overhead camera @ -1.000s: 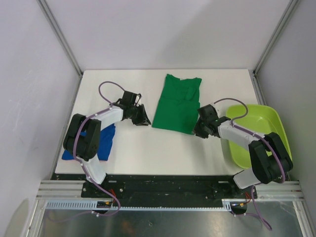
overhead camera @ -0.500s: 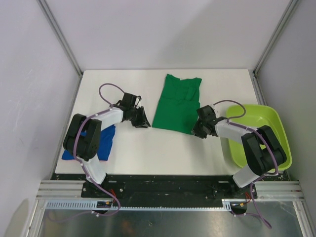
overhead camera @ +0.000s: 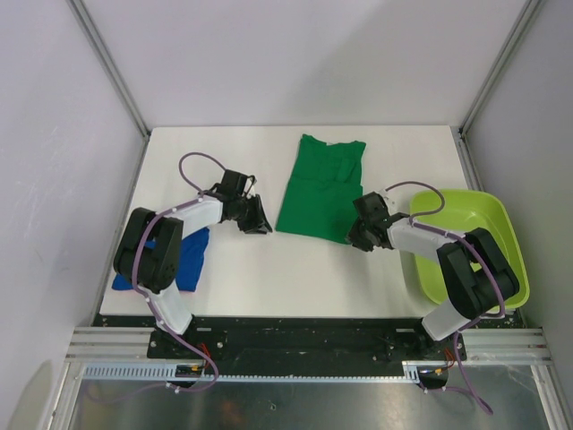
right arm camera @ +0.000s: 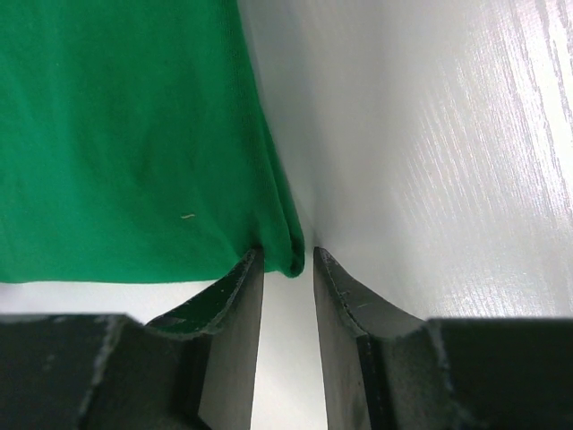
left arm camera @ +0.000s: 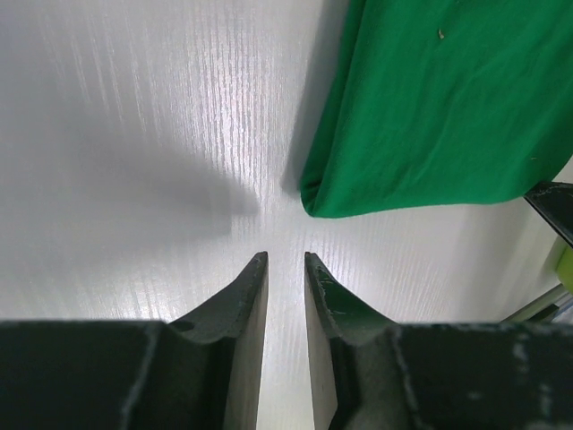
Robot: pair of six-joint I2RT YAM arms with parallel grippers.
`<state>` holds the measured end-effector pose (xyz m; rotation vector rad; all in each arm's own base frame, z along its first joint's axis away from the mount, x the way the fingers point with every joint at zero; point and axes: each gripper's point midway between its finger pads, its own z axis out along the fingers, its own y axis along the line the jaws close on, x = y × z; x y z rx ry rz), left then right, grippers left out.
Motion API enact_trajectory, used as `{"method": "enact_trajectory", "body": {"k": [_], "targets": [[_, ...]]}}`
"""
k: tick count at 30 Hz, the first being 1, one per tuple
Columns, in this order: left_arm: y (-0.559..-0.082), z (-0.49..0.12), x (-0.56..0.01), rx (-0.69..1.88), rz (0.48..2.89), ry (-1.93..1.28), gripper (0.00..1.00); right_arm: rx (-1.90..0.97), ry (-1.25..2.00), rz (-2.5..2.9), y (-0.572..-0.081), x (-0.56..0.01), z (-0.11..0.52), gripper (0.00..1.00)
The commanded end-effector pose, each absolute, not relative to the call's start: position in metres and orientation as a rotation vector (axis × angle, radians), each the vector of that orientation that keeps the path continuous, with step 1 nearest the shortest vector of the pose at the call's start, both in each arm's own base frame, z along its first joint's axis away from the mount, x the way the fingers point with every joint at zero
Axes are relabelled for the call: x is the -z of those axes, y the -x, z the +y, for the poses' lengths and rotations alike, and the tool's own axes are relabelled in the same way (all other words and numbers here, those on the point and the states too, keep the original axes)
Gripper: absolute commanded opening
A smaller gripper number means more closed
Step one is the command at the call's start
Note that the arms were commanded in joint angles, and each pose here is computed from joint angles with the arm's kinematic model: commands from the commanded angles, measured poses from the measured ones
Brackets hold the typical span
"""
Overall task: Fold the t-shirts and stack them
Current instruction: Grab one side of the 2/3 rectangular tshirt with both arms
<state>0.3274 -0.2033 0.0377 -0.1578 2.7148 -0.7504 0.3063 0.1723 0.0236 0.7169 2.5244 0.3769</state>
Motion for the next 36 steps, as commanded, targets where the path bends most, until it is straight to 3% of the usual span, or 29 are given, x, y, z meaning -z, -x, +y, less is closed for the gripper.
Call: {"method": "enact_trajectory", "body": {"k": [1, 5, 9, 11, 18, 36], "targets": [[-0.327, -0.205, -0.054, 0.774, 2.666, 0.106, 0.27, -0.364, -0.741, 2.499, -0.312, -0.02, 0.172, 0.34], [-0.325, -0.206, -0.053, 0.774, 2.67, 0.098, 0.28, -0.346, -0.743, 2.512, -0.309, -0.013, 0.173, 0.28], [-0.322, -0.208, -0.05, 0.769, 2.678, 0.087, 0.32, -0.318, -0.737, 2.52, -0.306, -0.011, 0.171, 0.06], [-0.32, -0.209, -0.049, 0.767, 2.682, 0.082, 0.34, -0.304, -0.733, 2.52, -0.305, -0.012, 0.169, 0.01], [-0.317, -0.218, -0.047, 0.766, 2.678, 0.06, 0.4, -0.27, -0.708, 2.519, -0.3, -0.019, 0.164, 0.0], [-0.348, -0.232, -0.034, 0.799, 2.624, 0.188, 0.4, -0.271, -0.676, 2.553, -0.294, -0.013, 0.168, 0.0]]}}
